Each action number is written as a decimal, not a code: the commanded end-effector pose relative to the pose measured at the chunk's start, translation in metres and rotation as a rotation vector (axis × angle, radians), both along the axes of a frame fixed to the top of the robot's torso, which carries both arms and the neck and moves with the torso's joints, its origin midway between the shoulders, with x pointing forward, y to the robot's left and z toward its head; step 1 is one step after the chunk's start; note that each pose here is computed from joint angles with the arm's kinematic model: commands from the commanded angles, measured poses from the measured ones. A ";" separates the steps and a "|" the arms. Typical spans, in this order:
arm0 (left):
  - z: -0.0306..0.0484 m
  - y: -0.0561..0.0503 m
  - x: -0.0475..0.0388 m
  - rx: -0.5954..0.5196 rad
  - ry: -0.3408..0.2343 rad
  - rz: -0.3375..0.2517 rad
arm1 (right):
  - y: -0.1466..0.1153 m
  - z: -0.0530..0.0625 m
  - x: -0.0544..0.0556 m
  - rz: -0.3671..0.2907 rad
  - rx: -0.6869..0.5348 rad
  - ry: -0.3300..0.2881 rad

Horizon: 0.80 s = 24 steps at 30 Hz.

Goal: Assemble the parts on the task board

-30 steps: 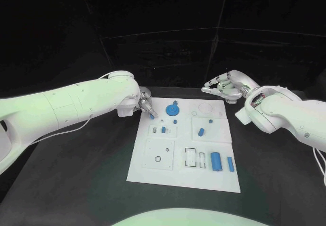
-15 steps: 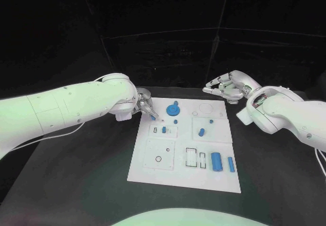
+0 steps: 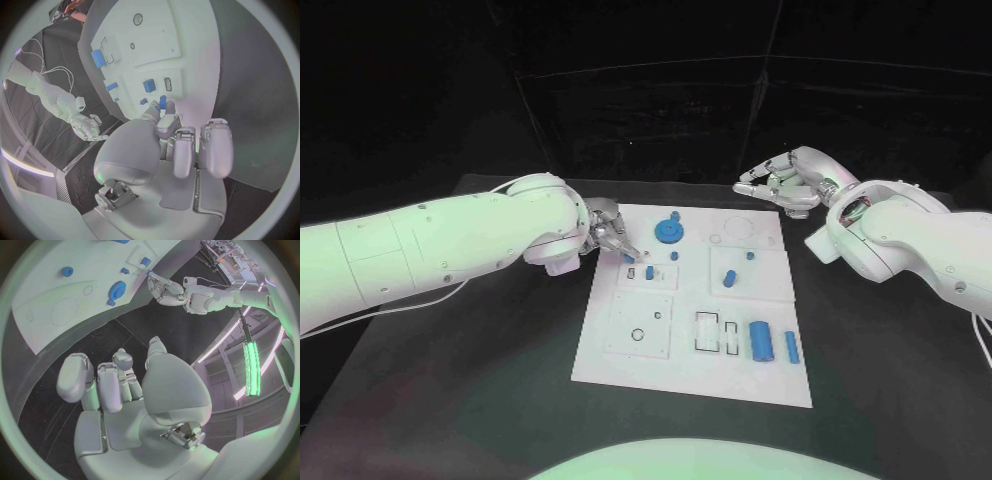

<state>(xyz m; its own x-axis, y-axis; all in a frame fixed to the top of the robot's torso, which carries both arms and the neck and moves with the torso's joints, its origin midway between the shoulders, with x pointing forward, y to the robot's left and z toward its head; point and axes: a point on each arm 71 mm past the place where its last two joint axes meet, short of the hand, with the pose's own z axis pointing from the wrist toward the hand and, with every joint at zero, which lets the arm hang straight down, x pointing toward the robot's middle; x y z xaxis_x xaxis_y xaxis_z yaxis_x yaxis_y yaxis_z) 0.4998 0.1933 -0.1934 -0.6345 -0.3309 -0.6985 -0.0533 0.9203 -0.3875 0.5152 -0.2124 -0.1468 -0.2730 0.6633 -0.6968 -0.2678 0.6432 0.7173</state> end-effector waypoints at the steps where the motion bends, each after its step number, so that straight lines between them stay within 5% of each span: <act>1: 0.0026 -0.001 -0.0010 0.001 -0.060 0.022 | 0.000 0.001 0.000 0.001 0.001 0.004; 24: -0.0127 -0.004 -0.0119 0.069 0.007 -0.015 | 0.000 0.000 0.000 0.001 -0.001 0.007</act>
